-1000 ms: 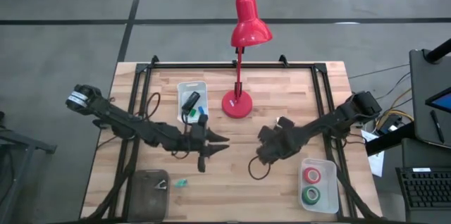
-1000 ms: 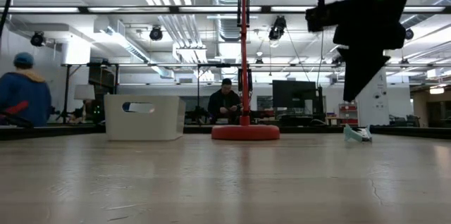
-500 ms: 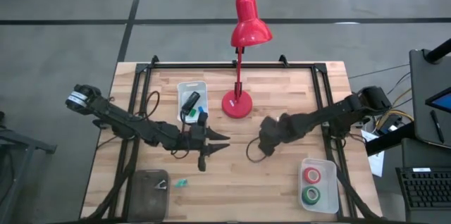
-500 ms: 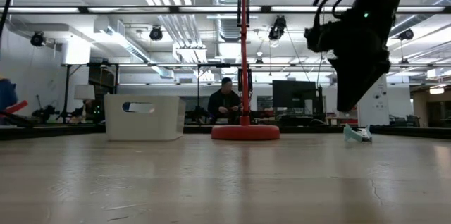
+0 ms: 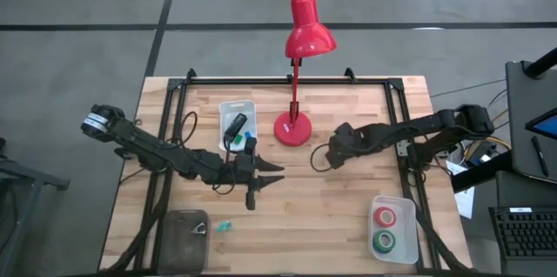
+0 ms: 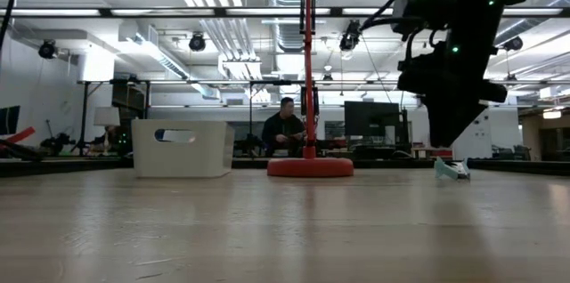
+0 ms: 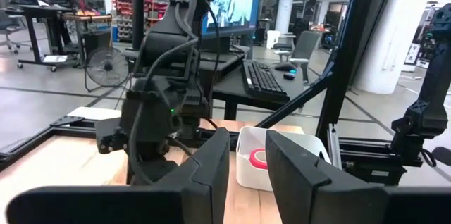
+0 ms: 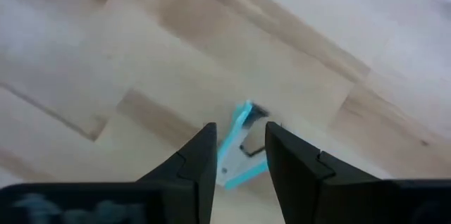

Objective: Pick and place Stapler, Stapler remover, tape
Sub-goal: Put the right blue staple remover into the black bin

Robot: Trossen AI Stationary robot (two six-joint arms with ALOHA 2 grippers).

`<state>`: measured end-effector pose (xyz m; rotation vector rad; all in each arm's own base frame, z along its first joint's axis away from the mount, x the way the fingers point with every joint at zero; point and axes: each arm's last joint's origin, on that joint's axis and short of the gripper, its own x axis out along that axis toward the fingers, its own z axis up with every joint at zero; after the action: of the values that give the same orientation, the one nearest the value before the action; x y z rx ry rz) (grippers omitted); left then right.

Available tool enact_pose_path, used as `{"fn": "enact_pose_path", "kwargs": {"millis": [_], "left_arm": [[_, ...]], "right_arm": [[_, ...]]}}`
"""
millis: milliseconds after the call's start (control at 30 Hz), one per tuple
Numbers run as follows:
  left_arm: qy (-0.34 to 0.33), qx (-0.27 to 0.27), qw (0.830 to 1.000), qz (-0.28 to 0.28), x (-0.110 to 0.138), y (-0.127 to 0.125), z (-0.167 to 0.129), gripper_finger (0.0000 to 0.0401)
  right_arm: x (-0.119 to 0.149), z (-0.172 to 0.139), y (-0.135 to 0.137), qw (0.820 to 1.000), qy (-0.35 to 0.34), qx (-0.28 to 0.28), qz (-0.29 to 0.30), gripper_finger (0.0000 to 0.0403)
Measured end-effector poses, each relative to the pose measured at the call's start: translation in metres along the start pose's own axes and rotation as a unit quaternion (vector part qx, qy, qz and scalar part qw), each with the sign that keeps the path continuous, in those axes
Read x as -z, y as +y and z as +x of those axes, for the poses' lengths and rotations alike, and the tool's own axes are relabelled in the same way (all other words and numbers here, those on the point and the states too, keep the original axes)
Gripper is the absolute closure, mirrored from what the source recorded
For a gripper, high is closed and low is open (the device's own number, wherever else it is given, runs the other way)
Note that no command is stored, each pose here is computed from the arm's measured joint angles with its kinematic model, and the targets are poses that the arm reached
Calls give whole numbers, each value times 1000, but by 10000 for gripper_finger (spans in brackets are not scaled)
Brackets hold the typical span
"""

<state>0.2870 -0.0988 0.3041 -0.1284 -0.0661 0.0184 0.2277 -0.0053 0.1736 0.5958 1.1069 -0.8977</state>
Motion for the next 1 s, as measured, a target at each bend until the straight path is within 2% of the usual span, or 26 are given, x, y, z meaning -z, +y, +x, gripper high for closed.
{"fn": "enact_pose_path", "kwargs": {"millis": [167, 400, 667, 1000], "left_arm": [[0, -1, 1000, 0, 0, 0, 0, 305], [0, -1, 1000, 0, 0, 1, 0, 305], [2, -1, 1000, 0, 0, 1, 0, 305], [3, -2, 1000, 1, 1, 1, 0, 305]], "right_arm": [[-1, 4, 6, 1000, -8, -13, -11, 301], [1, 12, 8, 1000, 3, 5, -16, 314], [2, 24, 10, 999, 7, 30, -31, 310], [1, 28, 10, 998, -11, 49, -38, 339]]}}
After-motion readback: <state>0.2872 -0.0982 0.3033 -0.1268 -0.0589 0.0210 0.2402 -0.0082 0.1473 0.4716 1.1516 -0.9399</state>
